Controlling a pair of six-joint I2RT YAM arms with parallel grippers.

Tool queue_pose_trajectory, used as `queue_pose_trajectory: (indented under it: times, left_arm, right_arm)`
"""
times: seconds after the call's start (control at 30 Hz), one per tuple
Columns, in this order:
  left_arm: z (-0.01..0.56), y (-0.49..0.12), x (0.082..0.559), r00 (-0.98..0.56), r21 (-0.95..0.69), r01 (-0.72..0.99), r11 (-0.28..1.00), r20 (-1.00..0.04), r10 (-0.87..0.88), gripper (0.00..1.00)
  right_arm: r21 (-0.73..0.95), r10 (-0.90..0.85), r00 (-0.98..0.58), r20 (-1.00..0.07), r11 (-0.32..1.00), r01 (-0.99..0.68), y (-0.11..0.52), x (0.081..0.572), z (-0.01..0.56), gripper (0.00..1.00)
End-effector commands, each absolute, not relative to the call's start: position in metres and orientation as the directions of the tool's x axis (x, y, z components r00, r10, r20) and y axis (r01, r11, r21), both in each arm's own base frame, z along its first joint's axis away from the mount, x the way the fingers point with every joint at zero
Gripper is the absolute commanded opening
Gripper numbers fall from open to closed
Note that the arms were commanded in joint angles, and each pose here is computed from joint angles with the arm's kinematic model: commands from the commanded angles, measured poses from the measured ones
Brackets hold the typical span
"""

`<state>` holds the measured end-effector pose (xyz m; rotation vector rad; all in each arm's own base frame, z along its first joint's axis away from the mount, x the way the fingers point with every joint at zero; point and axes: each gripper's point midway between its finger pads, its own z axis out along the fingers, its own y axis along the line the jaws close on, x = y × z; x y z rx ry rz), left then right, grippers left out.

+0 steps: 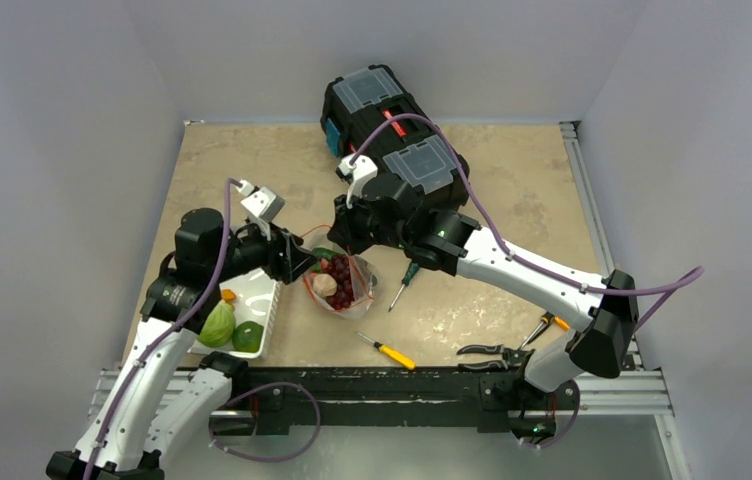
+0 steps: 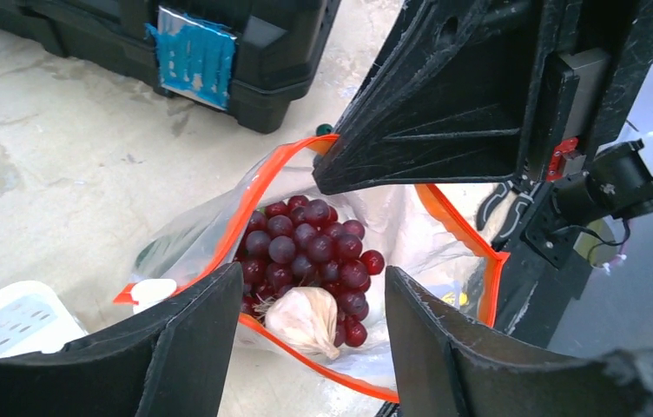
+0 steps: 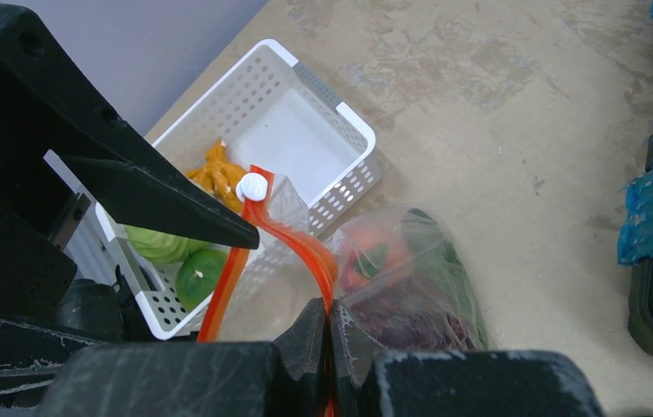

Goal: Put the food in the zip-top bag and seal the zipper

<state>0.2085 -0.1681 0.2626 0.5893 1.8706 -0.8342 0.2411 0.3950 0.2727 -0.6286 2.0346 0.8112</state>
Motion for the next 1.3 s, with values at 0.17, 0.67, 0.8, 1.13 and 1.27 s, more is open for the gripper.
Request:
queue_pose_trajectory:
  times: [0.17, 0.67, 0.8, 1.13, 1.27]
  left_arm:
    - [0.287, -0.155, 0.214, -0.293, -0.193, 0.678, 0.709, -0.956, 0.02, 0.62]
    - [0.3, -0.008, 0.228, -0.119, -0.099, -0.091, 0.991, -0.987, -0.109, 0.61]
    - [0.297, 0.042, 0.212, -0.073, -0.118, -0.384, 0.916, -0.985, -0.157, 0.69]
    - [0.251, 0.058, 0.197, -0.258, -0.082, -0.584, 0.807, -0.924, -0.281, 0.86]
    - [0.222, 0.062, 0.172, -0.319, -0.076, -0.67, 0.739, -0.869, -0.379, 0.96]
  right_arm:
    - [0.334, -0.038, -0.459, -0.888, 0.632, -0.699, 0.399, 0.246, 0.319, 0.0]
    - [0.335, -0.04, -0.459, -0.887, 0.629, -0.702, 0.399, 0.245, 0.317, 0.0]
    - [0.335, -0.04, -0.458, -0.888, 0.625, -0.705, 0.399, 0.244, 0.318, 0.0]
    - [0.329, -0.044, -0.451, -0.891, 0.622, -0.71, 0.399, 0.244, 0.322, 0.0]
    - [0.326, -0.053, -0.451, -0.891, 0.618, -0.716, 0.401, 0.244, 0.321, 0.0]
